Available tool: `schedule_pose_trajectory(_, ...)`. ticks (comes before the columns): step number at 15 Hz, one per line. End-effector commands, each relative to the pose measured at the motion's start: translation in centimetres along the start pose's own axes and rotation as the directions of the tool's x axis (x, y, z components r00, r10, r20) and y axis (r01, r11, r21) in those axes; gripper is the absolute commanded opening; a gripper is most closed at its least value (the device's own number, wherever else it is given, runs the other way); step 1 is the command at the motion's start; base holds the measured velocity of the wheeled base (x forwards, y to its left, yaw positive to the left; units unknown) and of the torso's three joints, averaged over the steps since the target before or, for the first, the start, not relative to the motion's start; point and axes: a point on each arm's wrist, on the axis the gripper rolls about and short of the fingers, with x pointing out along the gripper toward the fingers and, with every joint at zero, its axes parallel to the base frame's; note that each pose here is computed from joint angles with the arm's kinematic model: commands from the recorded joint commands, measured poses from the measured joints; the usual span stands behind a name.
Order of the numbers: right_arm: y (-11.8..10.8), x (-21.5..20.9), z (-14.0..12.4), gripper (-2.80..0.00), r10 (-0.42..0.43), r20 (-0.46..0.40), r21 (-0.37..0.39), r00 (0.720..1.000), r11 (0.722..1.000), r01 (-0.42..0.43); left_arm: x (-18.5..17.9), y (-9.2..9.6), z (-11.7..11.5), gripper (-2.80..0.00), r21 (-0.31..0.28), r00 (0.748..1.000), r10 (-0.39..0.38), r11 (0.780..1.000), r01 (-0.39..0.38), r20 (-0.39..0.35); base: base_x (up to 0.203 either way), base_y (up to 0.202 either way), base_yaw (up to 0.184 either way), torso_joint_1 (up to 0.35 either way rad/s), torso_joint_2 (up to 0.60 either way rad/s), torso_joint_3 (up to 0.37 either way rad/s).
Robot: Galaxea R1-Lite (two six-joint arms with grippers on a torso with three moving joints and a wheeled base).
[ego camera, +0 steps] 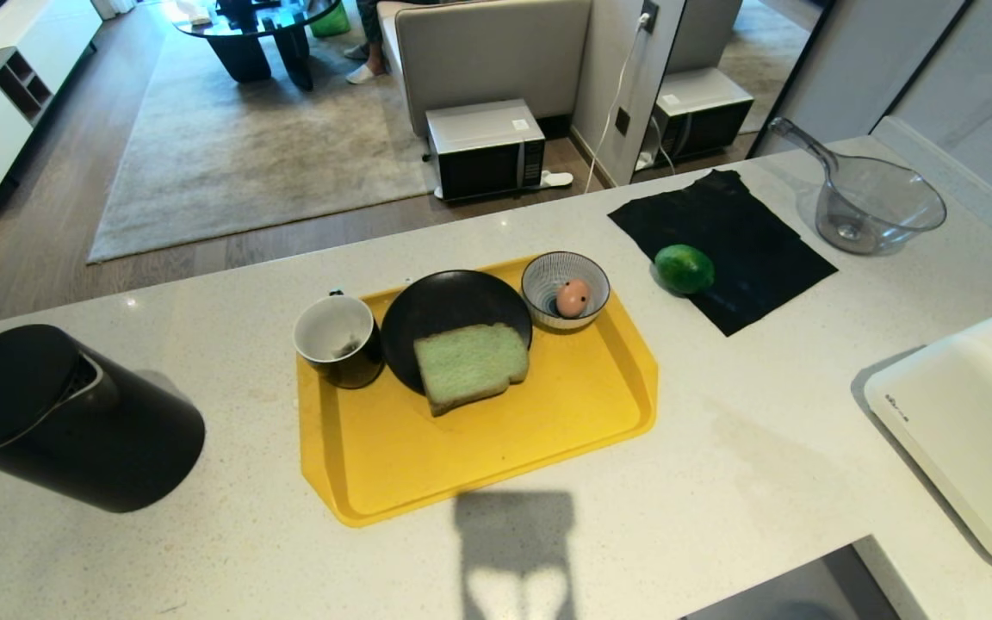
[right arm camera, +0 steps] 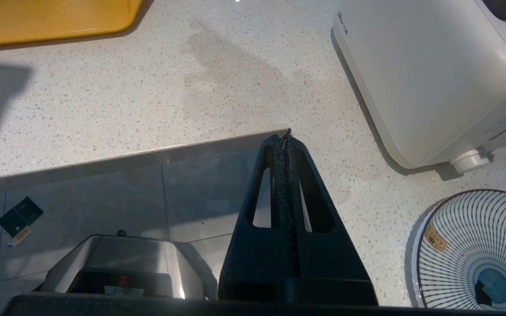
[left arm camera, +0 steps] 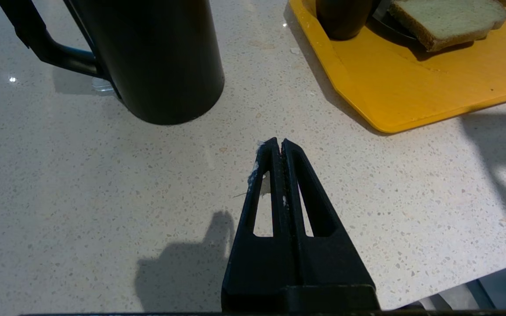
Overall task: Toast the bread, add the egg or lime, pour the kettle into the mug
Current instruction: Pick up the kettle
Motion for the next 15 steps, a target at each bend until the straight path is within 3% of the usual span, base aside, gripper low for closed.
schedule_pose_trajectory(1,0.00,0.01,0.00,-2.80,0.001,-0.002,0.000,1.000,1.000,-0.001,0.10,0.01,-0.47,-2.80,0.000,1.000,0.001,1.000,-0.001,-0.015,0.000,0.000,0.000,0.000,0.00,0.000)
schedule_pose_trajectory(15,0.00,0.01,0.00,-2.80,-0.001,-0.002,-0.005,1.000,1.000,0.001,0.10,0.01,-0.47,-2.80,0.000,1.000,0.001,1.000,-0.001,-0.015,0.000,0.000,0.000,0.000,0.00,0.000)
